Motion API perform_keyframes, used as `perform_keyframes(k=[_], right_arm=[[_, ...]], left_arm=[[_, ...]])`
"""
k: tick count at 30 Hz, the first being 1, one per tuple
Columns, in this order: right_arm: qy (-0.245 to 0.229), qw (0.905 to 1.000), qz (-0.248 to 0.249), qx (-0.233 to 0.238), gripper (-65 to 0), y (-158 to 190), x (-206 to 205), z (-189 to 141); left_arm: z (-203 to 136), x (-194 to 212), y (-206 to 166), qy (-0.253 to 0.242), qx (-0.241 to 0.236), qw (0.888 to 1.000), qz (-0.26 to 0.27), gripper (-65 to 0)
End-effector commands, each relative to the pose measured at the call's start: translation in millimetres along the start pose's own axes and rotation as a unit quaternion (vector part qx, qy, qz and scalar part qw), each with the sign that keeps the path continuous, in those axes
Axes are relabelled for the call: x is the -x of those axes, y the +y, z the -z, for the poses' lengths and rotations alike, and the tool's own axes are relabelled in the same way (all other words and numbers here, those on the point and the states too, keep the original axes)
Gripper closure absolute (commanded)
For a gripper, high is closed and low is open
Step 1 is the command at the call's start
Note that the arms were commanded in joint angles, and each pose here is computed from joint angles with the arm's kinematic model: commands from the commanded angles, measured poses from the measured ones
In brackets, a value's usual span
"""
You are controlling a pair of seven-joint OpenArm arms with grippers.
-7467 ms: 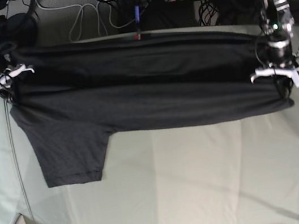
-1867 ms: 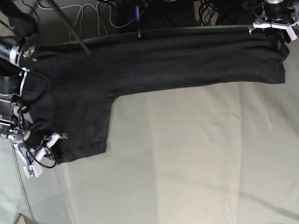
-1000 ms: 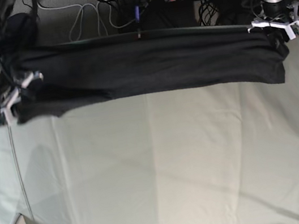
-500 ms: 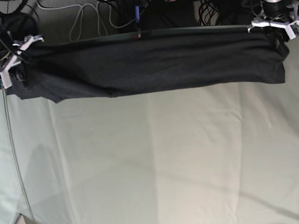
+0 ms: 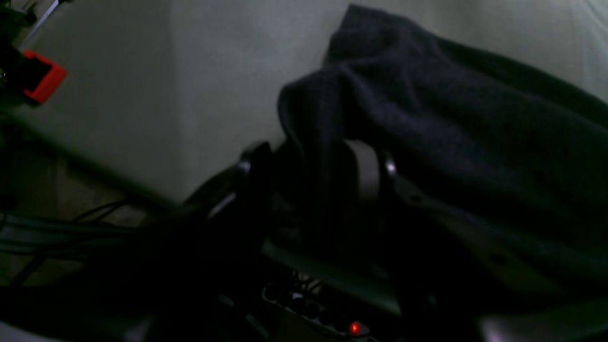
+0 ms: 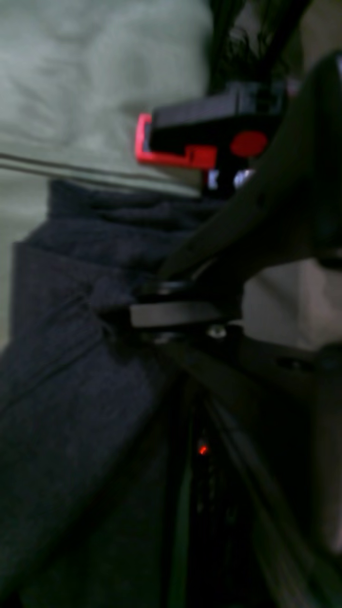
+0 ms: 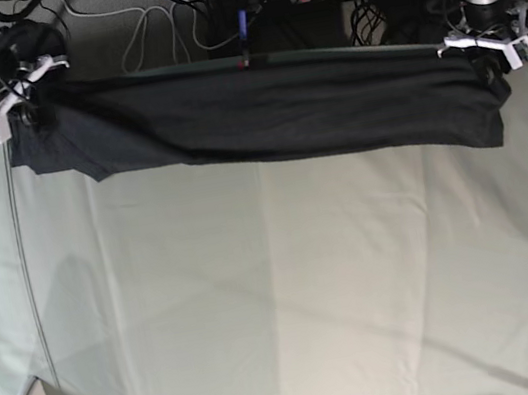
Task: Layout the t-shirt on the table in an organized manner, then fold the t-shirt properly
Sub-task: 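Fold the sleeve end onto the strip with the right gripper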
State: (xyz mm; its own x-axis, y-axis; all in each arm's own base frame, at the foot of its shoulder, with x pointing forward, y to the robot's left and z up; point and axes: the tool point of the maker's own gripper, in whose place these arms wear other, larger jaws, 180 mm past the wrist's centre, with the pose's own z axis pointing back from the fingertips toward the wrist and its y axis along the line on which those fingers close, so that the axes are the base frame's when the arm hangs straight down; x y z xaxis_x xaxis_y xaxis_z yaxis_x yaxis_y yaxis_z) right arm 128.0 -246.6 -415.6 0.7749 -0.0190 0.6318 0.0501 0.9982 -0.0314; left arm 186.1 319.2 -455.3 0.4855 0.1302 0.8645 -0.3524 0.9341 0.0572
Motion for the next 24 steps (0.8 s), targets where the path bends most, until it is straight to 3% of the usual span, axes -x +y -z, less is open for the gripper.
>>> perform_keyframes(k=[1,3,11,14,20,24], right_arm=[[-0.010,0.9999,0.003,0.009,0.0,-7.1,-4.2,-2.1],[-0.003,0.9998,0.014,0.015,-2.9,-12.4,3.1,-1.1],[0.009,0.9995,0.027,0.016,-24.6,-11.3,12.2,0.1],[0.007,0.9978,0.049,0.044,-30.2,-26.5,16.8,-6.9],[-0.035,0.9821,0.105,0.152,-31.4,-94.4,3.9,-31.0],[-0.044,0.9795,0.111,0.163,-31.4,-100.7,-1.1,-33.6]], left_arm=[[1.2,-14.2,3.6,-0.024,0.000,1.000,0.007,-23.8],[1.6,-14.8,3.4,-0.024,0.000,1.000,0.006,-23.8],[2.4,-16.0,3.0,-0.026,0.001,1.000,0.006,-23.8],[2.4,-16.0,3.0,-0.026,0.001,1.000,0.006,-23.8],[2.4,-16.0,3.0,-0.026,0.001,1.000,0.006,-23.8],[2.5,-16.6,2.7,-0.026,0.001,1.000,0.006,-23.8]])
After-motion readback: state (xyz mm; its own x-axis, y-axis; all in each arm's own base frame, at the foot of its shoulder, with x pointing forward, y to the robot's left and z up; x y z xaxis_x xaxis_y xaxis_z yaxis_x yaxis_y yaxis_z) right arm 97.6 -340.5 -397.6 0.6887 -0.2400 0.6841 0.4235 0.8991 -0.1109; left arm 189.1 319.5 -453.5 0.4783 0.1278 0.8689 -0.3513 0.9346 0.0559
